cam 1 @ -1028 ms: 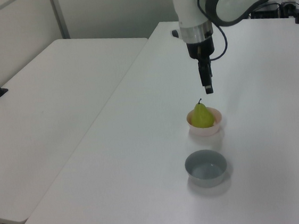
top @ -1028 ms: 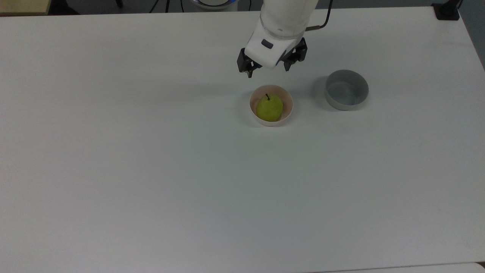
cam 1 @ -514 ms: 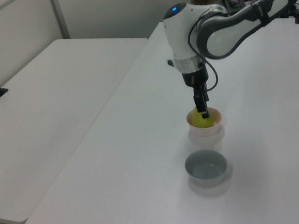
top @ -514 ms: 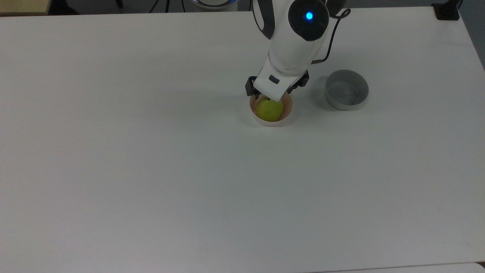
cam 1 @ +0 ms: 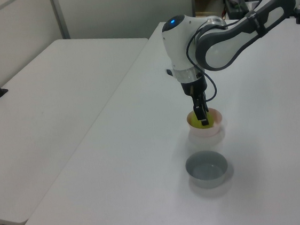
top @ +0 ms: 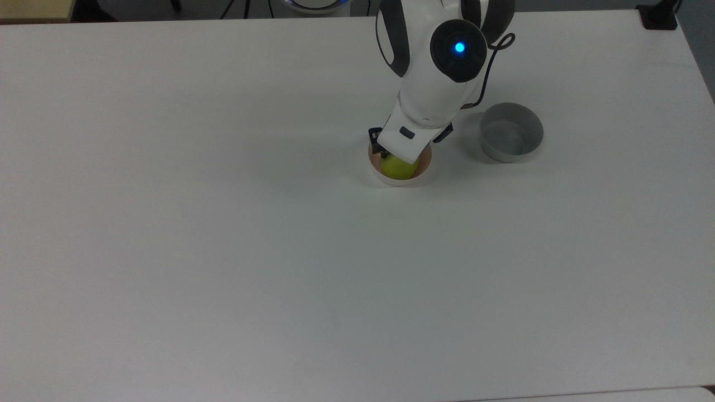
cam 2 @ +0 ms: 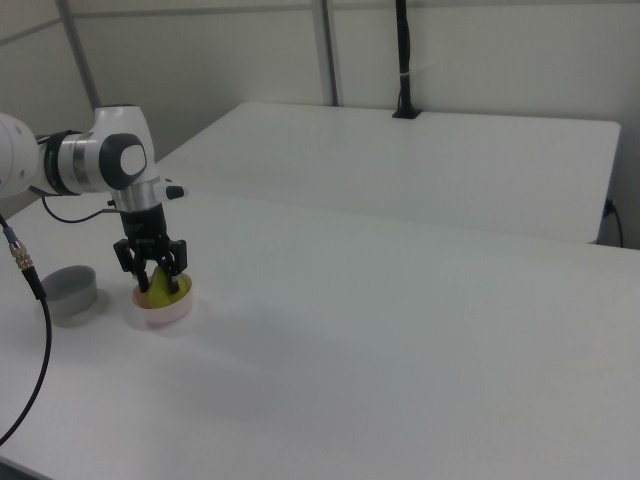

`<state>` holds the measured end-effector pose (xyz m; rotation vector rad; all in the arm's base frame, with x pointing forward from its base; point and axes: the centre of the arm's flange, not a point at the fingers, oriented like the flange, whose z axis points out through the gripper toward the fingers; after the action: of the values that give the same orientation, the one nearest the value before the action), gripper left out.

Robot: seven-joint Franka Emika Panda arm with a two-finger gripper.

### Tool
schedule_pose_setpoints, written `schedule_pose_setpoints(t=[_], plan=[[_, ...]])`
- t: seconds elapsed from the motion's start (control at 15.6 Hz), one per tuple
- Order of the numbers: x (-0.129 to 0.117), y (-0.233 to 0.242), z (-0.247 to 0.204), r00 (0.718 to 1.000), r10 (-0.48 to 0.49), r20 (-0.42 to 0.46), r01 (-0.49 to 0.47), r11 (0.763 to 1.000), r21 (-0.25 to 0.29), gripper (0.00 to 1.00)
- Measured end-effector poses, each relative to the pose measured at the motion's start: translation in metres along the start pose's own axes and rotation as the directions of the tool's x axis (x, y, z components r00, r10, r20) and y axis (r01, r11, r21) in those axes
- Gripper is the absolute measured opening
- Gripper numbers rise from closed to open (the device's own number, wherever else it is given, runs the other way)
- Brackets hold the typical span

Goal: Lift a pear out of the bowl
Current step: 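Lower the gripper into the pink bowl around the pear, then close the gripper on the green pear, then lift the pear out of the bowl and carry it away from the bowls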

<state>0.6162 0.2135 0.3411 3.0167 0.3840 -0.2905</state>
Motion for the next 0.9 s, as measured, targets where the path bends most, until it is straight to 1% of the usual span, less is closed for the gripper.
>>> schedule_pose_setpoints(t=[0.64,0.77,0.9], plan=[[0.001,0.004,-0.005,1.000,0.000,-0.011,0.000,1.000,-0.005,0.65],[-0.001,0.012,-0.023,0.999,0.013,-0.037,-0.014,1.000,-0.001,0.65],[-0.007,0.028,-0.050,0.998,0.022,-0.059,-0.020,0.999,0.025,0.65]])
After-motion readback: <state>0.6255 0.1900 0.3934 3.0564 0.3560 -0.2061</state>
